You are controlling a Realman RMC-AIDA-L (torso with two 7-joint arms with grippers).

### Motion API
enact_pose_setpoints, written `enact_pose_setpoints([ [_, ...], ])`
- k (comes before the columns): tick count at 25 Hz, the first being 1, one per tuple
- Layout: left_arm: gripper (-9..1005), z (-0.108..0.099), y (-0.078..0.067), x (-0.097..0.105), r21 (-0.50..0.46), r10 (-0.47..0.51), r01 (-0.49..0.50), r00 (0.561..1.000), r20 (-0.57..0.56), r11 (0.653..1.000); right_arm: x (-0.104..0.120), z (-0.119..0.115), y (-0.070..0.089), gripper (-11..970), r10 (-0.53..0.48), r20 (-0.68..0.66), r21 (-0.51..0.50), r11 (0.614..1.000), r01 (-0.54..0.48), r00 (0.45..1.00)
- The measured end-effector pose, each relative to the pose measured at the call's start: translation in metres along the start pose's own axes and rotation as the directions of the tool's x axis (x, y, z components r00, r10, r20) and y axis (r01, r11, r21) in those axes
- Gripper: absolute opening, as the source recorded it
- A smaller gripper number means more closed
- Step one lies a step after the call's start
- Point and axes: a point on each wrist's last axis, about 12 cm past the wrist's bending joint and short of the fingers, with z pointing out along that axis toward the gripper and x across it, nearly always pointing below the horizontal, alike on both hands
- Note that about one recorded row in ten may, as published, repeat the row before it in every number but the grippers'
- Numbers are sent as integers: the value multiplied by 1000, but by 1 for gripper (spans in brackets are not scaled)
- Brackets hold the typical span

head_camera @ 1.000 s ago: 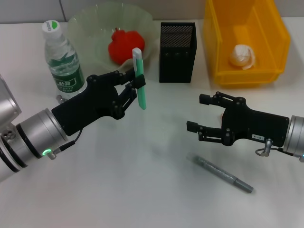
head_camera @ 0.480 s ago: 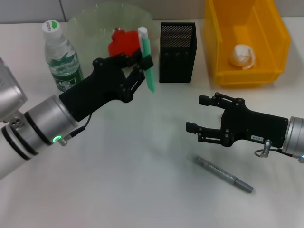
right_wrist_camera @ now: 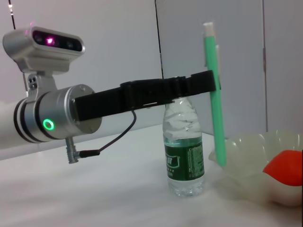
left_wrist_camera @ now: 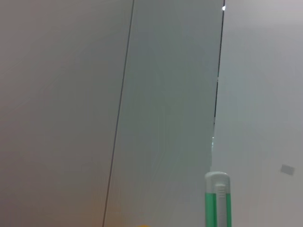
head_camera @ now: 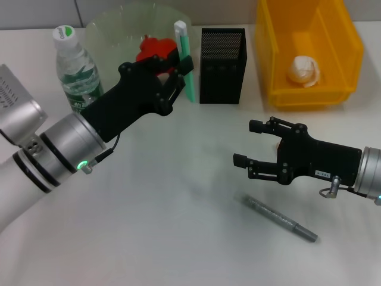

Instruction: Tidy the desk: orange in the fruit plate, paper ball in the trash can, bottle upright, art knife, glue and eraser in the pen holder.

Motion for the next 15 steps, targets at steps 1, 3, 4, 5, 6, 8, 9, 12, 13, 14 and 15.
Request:
enact_pose_setpoints([
  [1,182,1,0,0,-3,-1,1,1000,0,1000,0,0,0,770,0,0,0,1000,0,1000],
  [3,182,6,1,-1,-14,-9,9,1000,6,1000,0,0,0,769,0,0,0,1000,0,1000],
  [4,182,7,1,-2,-18,-11,11,1000,10,1000,0,0,0,769,-1,1,0,1000,1,1000],
  [5,182,10,2,-3,-24,-14,14,1000,16,1000,0,0,0,769,-1,0,0,1000,1,1000],
  [6,182,12,2,-4,-27,-15,15,1000,21,1000,0,0,0,769,-1,0,1,1000,1,1000],
  [8,182,14,3,-5,-27,-13,14,1000,26,1000,0,0,-1,768,-1,1,3,1000,1,1000],
  [9,182,15,3,-5,-26,-13,13,1000,26,1000,-1,0,-1,768,-1,1,4,1000,1,1000],
  [12,183,16,3,-5,-26,-11,11,1000,19,1000,-1,1,-1,768,-1,4,6,1000,1,1000],
  [13,184,16,3,-5,-26,-11,11,1000,19,1000,-1,1,-1,768,-1,4,6,1000,1,1000],
  [14,184,16,3,-4,-23,-11,11,1000,14,1000,-1,1,-1,767,-1,5,6,1000,1,1000],
  [15,185,15,2,-4,-20,-10,10,1000,10,1000,-1,1,-1,767,-1,5,6,1000,1,1000],
])
